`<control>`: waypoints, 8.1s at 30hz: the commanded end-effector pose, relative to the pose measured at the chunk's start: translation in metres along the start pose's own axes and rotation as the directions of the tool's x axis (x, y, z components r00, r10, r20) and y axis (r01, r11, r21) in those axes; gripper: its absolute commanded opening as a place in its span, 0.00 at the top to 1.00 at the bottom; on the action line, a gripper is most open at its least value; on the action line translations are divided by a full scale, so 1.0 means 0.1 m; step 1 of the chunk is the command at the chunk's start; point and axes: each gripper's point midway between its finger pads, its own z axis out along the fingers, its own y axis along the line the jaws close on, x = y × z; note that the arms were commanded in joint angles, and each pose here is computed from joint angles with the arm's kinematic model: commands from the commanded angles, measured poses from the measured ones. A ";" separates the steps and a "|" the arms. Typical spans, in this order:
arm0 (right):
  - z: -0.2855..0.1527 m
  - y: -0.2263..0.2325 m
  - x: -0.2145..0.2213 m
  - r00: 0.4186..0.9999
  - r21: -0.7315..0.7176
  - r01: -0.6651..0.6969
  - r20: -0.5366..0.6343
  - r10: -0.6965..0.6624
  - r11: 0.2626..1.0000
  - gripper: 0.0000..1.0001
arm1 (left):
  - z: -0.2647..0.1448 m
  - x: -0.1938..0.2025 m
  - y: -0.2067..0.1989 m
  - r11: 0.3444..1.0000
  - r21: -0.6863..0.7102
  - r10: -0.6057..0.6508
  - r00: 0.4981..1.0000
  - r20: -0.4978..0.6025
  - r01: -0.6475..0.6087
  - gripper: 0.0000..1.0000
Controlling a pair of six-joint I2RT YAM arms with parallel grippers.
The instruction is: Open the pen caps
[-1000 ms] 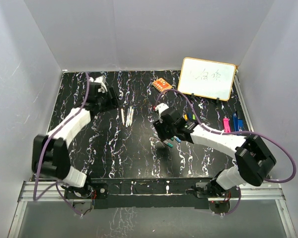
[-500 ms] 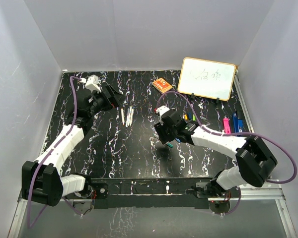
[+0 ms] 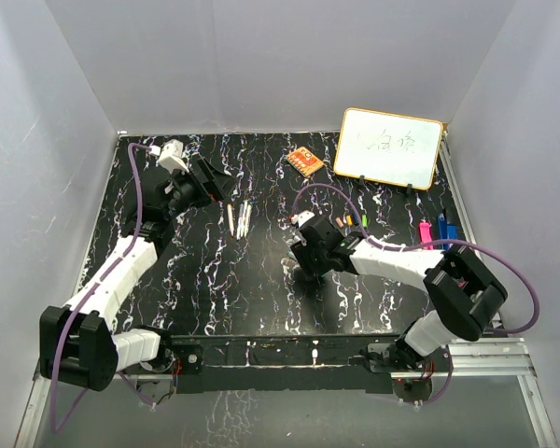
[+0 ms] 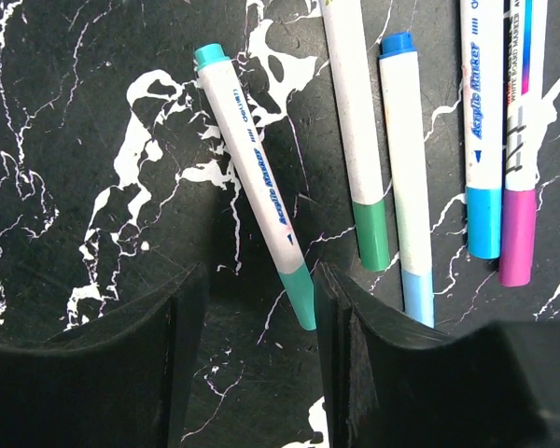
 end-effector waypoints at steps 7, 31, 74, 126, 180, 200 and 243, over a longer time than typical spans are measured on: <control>0.13 0.01 0.02 1.000 0.009 -0.010 0.002 0.010 1.000 0.57 | -0.13 -0.09 -0.15 0.999 0.050 0.016 0.999 0.041 -0.018 0.01; -0.03 0.17 -0.39 0.988 -0.077 0.042 0.148 -0.031 0.996 1.00 | -0.22 0.42 -0.21 0.981 0.142 -0.130 0.990 -0.045 0.135 0.01; -0.99 0.47 -1.42 0.840 -0.203 0.105 0.542 0.023 0.973 1.00 | 0.43 1.52 -0.90 0.944 0.237 -0.165 0.950 -0.266 0.230 0.30; -0.69 0.45 -1.24 0.889 -0.194 0.082 0.457 0.016 0.978 0.67 | 0.33 1.28 -1.10 0.928 0.270 -0.196 0.953 -0.232 0.257 1.00; 0.20 -1.48 -1.22 0.954 0.264 -0.286 0.174 0.246 0.921 1.00 | 0.20 0.61 0.90 0.943 -0.327 -0.070 0.931 -0.359 -0.055 1.00; 0.45 -1.47 -1.02 0.961 0.233 -0.274 0.092 0.259 0.933 1.00 | 0.24 0.89 1.35 0.915 -0.400 -0.147 0.881 -0.450 -0.052 1.00; -0.57 -1.00 -1.53 0.910 0.052 -0.212 0.375 0.178 0.976 0.61 | 0.64 1.17 1.67 0.914 -0.405 -0.200 0.839 -0.506 -0.026 0.77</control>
